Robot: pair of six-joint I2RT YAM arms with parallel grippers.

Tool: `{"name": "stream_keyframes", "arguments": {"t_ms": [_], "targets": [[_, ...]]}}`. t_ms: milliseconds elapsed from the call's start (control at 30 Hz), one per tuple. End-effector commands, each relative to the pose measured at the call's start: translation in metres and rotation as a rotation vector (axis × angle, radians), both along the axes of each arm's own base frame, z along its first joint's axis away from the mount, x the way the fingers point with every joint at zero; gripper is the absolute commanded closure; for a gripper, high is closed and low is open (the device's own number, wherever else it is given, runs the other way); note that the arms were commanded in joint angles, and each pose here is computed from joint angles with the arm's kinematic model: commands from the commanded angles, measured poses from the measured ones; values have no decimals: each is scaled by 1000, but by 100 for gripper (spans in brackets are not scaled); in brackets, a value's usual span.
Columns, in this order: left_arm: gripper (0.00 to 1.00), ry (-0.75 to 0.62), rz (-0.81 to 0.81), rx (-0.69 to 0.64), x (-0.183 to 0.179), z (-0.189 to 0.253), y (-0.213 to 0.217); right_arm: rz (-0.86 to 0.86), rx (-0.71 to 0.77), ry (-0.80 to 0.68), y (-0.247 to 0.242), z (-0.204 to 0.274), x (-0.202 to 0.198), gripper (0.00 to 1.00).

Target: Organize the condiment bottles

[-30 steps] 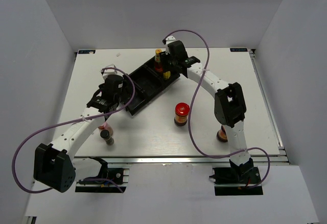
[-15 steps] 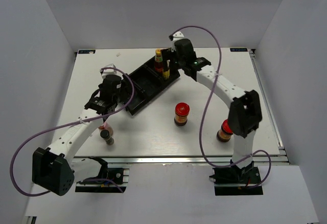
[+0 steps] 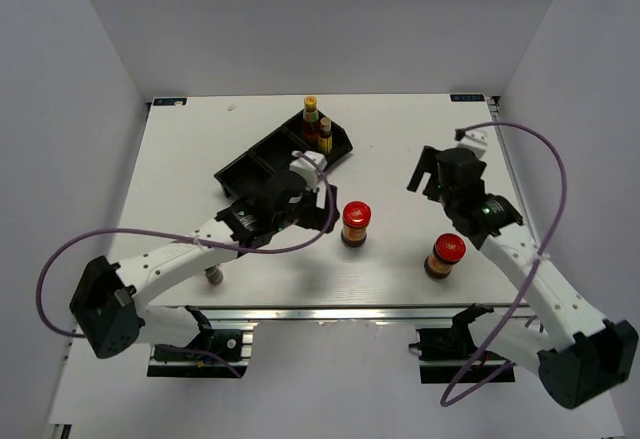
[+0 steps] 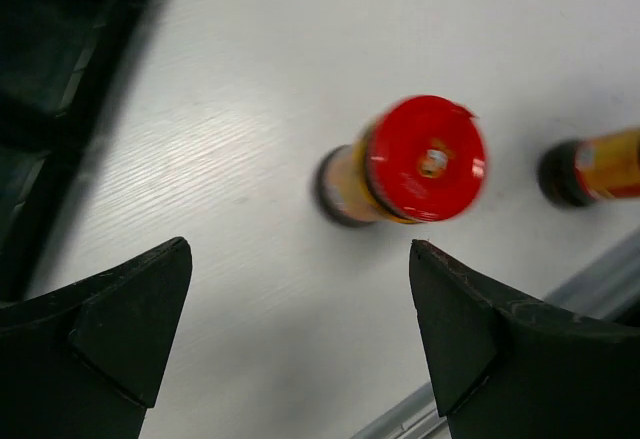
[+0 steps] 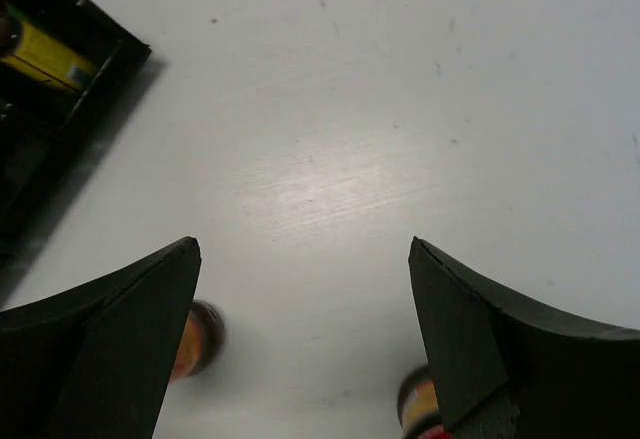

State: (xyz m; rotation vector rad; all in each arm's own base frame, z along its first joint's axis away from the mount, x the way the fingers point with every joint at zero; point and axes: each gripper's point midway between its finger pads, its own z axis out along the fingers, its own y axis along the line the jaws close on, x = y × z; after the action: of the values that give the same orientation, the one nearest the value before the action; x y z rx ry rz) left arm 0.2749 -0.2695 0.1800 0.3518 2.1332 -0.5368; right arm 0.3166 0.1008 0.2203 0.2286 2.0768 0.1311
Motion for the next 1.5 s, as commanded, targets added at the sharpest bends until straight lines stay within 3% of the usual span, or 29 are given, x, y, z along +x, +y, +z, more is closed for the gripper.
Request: {"name": "stream_keyframes", "arguments": {"t_ms": [0,167,433,1133,1233,1467], "targets": [[2,-91,-158,22,-8,20,-44,-155,26,-21,-35,5,-21,11],[2,-72,-202,98,-6,-3,-67,-184,27,-88,-57,19,-42,11],[2,-11,-244,147,1,-33,-89,-159,10,-46,-55,7,-45,11],[2,-40,-171,205,33,-38,-104,-151,-19,-40,-58,-3,-46,11],[7,-45,-176,188,32,-35,-105,-146,-22,-37,-57,-4,-44,11],[40,-71,-151,169,35,-26,-104,-145,-29,-33,-57,-7,-44,11]]}}
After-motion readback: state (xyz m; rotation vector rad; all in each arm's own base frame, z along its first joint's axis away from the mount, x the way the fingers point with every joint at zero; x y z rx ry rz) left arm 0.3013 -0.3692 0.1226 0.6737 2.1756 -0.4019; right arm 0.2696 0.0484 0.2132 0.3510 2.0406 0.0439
